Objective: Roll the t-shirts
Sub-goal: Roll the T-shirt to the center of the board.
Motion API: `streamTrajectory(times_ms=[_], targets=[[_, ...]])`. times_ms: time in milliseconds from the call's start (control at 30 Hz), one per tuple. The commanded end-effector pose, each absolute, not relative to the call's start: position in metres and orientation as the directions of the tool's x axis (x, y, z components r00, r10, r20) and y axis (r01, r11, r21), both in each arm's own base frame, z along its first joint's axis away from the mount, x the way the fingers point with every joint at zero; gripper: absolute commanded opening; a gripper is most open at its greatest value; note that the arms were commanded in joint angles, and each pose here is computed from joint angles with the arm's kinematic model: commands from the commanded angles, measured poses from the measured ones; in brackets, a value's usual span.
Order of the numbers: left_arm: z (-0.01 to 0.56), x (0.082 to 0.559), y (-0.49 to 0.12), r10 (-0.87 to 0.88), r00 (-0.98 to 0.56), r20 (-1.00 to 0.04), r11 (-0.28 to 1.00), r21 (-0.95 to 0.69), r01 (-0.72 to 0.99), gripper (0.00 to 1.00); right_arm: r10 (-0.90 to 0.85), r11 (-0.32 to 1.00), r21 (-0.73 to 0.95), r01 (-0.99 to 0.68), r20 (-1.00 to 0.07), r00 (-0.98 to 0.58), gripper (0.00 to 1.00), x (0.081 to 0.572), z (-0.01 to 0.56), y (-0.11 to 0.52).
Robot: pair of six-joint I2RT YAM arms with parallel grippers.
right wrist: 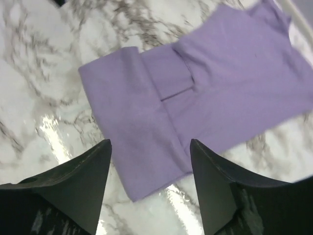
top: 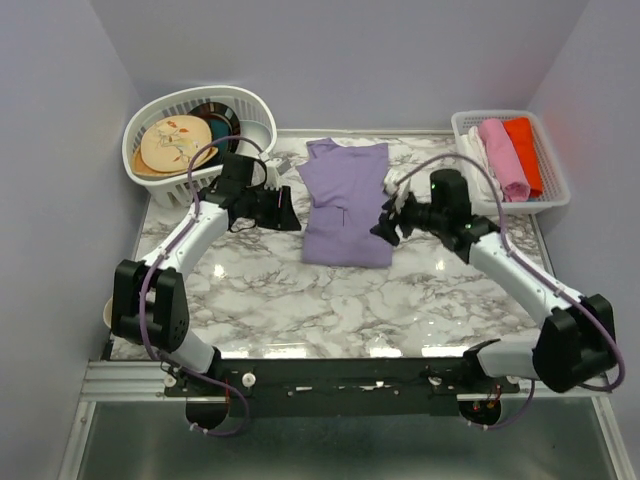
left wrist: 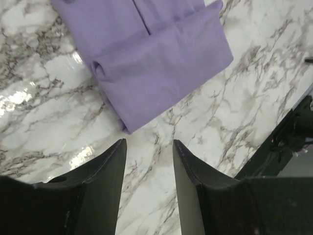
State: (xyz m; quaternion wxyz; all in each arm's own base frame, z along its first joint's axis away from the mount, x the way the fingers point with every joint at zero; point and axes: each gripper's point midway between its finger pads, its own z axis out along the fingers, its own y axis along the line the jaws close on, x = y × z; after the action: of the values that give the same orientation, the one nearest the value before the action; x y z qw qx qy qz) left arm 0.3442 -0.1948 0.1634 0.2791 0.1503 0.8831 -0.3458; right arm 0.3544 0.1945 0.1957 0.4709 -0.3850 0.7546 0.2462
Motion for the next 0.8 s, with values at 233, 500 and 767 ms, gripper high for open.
streamTrajectory(times_ms=[233,500,767], targets=[[0.135,0.332,-0.199,0.424,-0.484,-0.765,0.644,-0.122,0.755,0.7,-0.608,-0.015,-0.778,-0.628,-0.491,0.623,0.78,0.288,0.128,0.238],[0.113,0.319,-0.195,0.547,-0.403,-0.734,0.585,-0.01,0.811,0.73,-0.583,-0.161,-0.812,-0.562,-0.38,0.718,0.79,0.276,0.086,0.245],[0.117,0.31,-0.189,0.525,-0.392,-0.755,0.606,0.008,0.796,0.74,-0.643,-0.205,-0.802,-0.561,-0.322,0.695,0.79,0.299,0.059,0.249]])
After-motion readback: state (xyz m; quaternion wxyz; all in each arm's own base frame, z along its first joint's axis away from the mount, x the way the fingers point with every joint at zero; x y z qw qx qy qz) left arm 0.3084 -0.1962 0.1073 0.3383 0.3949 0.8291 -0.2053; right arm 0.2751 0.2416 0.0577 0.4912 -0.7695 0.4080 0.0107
